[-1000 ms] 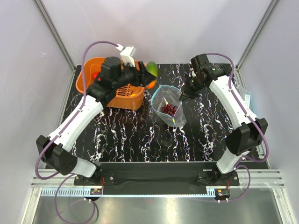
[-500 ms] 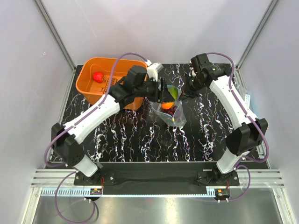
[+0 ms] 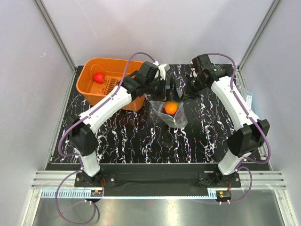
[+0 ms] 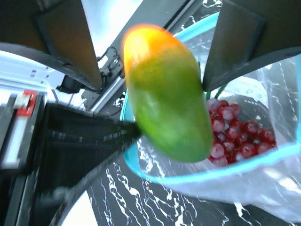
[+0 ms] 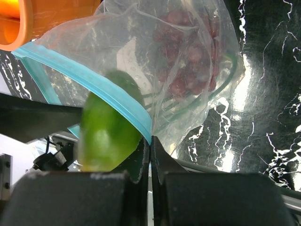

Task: Place the food in the zip-top bag and seal the zipper
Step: Place the fake fruit in the zipper food storage bag, then pick up the fake fruit from the bin.

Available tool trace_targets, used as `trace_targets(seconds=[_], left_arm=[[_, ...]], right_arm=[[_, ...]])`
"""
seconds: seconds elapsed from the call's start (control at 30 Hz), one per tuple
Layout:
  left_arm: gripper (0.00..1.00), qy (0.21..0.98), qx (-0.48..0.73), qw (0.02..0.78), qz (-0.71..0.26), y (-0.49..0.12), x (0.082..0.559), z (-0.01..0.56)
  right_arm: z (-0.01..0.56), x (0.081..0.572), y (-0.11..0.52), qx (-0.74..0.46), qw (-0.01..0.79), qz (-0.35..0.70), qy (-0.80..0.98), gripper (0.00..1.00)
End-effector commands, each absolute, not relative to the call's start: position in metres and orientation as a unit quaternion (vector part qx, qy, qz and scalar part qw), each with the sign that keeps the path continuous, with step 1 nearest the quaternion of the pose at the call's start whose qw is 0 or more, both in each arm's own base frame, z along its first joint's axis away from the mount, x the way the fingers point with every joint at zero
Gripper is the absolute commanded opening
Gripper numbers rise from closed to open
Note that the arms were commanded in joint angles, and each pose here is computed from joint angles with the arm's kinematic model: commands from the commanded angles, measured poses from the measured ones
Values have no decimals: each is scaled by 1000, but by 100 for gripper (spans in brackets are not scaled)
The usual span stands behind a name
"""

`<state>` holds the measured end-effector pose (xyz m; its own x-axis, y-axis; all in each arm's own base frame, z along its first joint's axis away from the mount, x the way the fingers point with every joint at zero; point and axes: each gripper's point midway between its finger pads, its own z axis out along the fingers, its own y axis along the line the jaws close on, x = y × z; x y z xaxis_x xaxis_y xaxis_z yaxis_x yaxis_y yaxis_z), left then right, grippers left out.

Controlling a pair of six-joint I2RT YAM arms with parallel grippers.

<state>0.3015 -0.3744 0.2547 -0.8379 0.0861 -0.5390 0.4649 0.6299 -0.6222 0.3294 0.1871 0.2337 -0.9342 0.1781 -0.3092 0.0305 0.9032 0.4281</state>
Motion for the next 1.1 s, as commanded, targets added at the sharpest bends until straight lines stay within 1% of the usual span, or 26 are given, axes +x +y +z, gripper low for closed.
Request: trace_targets(seconds=[0.0,0.23,0.37,0.43,0.57,0.73,0.77,0.83,0.87,0.93,0.97,1.07], left_arm=[[99,877,140,245,-389,-371,313,272],[99,871,120,284,-382,-345,331,300],[99,872,89,313,-367,-309,350,313],[99,872,64,341,-345,-277,367,318],[99,890,-18,361,-276,-196,406,298],[99,909,-81,358,-199,-136,441,267],[99,906,-106,370,-175,-117,451,268],[99,903,-146,372,-155,-101,469,259],[99,895,-172,386,-143,-84,481,259],[99,885,-223,384,-140,-71,495,244],[99,867,-246,408,-147,-58,511,248],[99,816,-338,430,-185,-35,538,233]], right_arm=[[259,333,188,52,211,235,947,0],[257,332,185,45,212,222,951,0],[256,331,183,36,214,219,951,0],[256,331,182,29,215,218,952,0],[253,332,181,20,212,213,954,0],[250,331,181,7,212,210,954,0],[249,331,180,7,212,210,954,0],[244,331,180,2,211,206,956,0],[242,332,179,0,210,205,956,0],[241,335,177,-7,214,195,957,0],[241,335,176,-10,217,193,957,0],[243,338,175,-12,228,192,954,0]])
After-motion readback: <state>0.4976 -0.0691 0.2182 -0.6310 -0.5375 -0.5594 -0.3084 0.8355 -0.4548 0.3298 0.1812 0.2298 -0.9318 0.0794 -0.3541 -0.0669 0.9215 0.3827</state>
